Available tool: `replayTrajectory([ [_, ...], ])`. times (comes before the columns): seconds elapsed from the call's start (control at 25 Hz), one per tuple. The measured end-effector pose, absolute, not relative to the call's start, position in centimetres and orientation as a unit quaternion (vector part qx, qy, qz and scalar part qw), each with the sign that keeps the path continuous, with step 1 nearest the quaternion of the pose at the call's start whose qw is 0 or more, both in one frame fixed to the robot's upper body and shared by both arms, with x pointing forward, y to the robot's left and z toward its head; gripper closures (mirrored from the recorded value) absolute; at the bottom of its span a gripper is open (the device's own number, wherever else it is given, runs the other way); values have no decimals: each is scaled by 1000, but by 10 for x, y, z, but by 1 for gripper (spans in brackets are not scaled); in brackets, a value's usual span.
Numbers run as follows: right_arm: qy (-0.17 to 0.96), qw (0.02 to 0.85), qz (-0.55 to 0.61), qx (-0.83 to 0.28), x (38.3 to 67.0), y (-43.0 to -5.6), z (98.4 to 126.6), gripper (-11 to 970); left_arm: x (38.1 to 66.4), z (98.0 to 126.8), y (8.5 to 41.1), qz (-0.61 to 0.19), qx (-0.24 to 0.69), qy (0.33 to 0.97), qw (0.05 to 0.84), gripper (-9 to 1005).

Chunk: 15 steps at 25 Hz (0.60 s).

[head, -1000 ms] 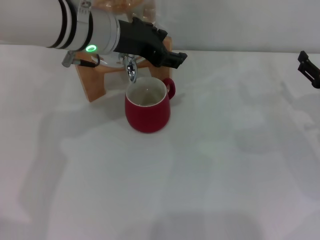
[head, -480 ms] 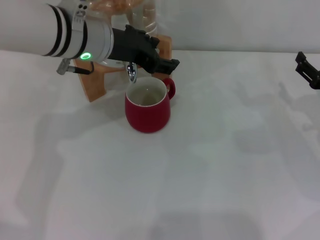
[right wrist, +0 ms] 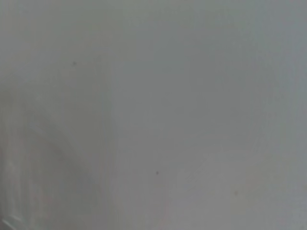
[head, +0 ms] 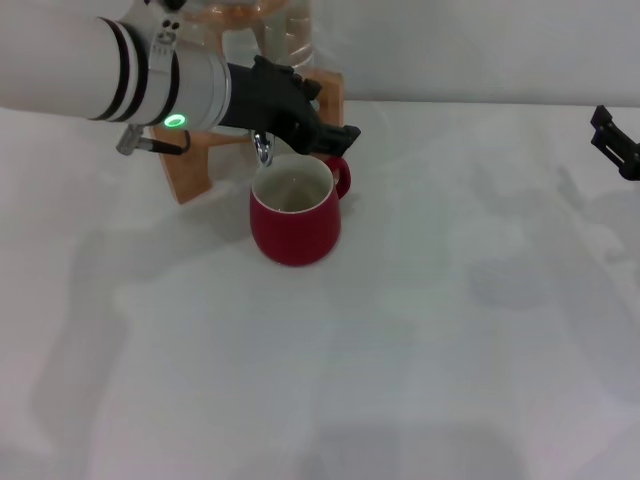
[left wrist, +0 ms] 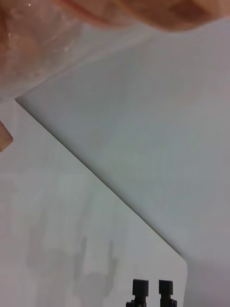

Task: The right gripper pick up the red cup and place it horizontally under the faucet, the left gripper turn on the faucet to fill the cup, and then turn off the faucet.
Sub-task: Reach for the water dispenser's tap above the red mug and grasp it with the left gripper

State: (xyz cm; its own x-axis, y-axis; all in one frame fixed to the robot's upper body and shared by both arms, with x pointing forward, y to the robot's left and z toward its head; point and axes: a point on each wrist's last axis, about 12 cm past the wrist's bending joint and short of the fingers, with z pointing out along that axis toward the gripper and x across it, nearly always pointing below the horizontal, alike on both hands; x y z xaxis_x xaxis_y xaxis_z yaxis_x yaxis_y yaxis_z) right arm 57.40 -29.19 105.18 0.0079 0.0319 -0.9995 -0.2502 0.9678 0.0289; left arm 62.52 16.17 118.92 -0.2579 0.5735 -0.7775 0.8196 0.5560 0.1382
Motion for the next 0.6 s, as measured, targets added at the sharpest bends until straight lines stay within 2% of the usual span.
replayTrajectory([
  [0.6, 698, 705, 101, -80, 573, -291, 1051, 101, 622, 1186, 164, -153, 442, 782, 411, 239],
])
